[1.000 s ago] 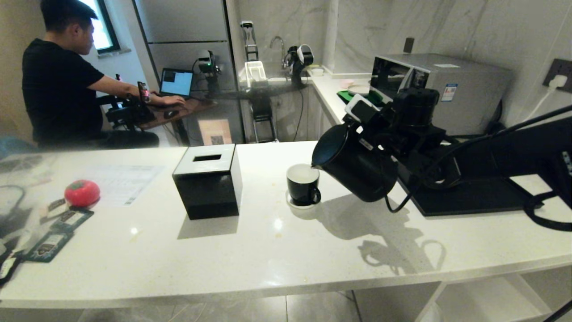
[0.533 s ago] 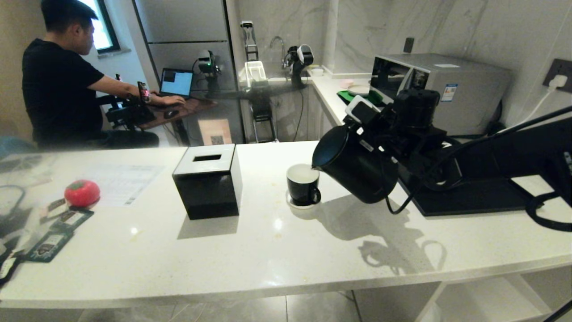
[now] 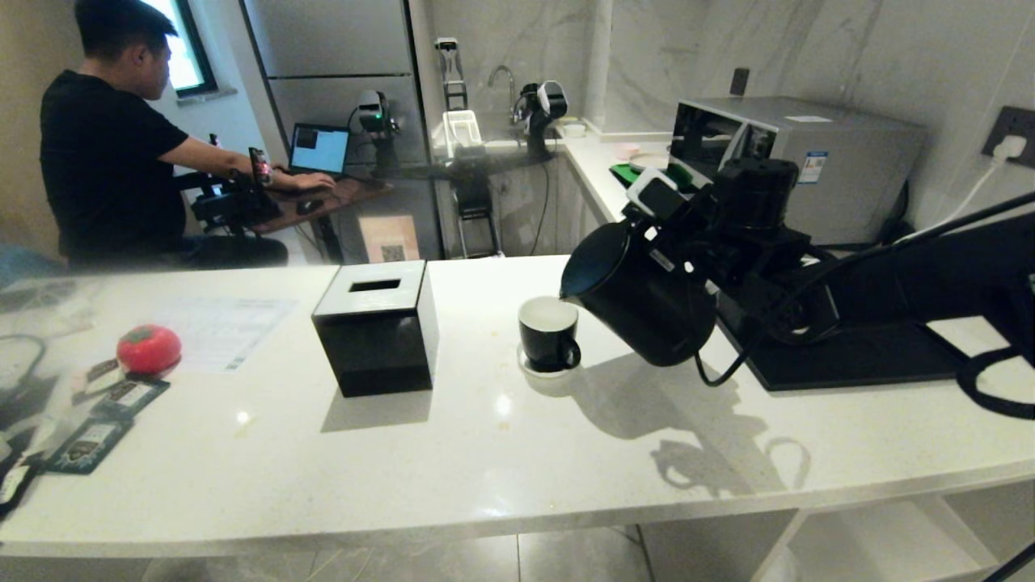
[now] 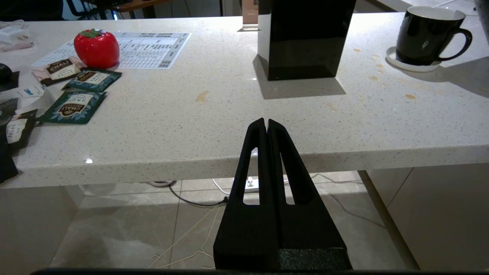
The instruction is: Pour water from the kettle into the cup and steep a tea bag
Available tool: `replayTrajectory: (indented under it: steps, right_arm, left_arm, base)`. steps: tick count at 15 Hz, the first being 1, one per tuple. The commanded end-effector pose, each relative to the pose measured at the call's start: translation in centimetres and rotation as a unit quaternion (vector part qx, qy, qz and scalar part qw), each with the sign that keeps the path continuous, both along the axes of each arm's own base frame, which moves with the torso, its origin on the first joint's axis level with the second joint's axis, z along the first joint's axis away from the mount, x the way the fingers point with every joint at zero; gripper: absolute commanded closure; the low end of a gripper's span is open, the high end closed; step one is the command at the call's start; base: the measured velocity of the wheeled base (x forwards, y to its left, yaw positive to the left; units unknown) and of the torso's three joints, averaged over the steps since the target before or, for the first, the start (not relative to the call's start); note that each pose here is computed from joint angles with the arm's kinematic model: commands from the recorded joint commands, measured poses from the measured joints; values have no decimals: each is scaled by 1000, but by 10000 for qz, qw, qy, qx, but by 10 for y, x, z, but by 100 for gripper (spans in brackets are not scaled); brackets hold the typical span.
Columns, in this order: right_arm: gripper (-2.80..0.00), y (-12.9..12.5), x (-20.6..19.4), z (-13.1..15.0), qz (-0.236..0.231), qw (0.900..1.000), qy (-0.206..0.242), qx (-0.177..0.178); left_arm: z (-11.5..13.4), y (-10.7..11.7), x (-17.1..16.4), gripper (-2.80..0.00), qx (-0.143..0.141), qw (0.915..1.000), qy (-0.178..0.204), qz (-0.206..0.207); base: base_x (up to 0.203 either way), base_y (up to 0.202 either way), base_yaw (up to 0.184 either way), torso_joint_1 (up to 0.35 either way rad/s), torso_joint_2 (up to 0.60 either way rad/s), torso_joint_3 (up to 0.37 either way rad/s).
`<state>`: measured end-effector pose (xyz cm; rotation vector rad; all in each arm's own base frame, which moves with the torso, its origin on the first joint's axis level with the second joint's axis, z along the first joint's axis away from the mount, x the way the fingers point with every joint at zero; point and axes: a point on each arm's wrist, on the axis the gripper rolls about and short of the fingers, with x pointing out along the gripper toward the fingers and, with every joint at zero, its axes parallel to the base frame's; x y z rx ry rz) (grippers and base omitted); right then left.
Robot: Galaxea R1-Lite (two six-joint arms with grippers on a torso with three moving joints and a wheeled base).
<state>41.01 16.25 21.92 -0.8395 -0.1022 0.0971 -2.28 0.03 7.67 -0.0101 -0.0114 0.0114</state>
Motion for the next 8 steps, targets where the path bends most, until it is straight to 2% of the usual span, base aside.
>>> replayTrajectory:
  steps: [1, 8]
  right_arm:
    - [0, 0, 0, 1, -4, 10000, -22, 54]
    - [0, -1, -1, 4, -24, 9982, 22, 599]
  left_arm:
    - [0, 0, 0, 0, 4, 10000, -5, 4]
    - [0, 0, 0, 0, 4, 10000, -5, 4]
  base:
    - [0, 0, 0, 0, 0, 0]
    - [0, 0, 0, 0, 0, 0]
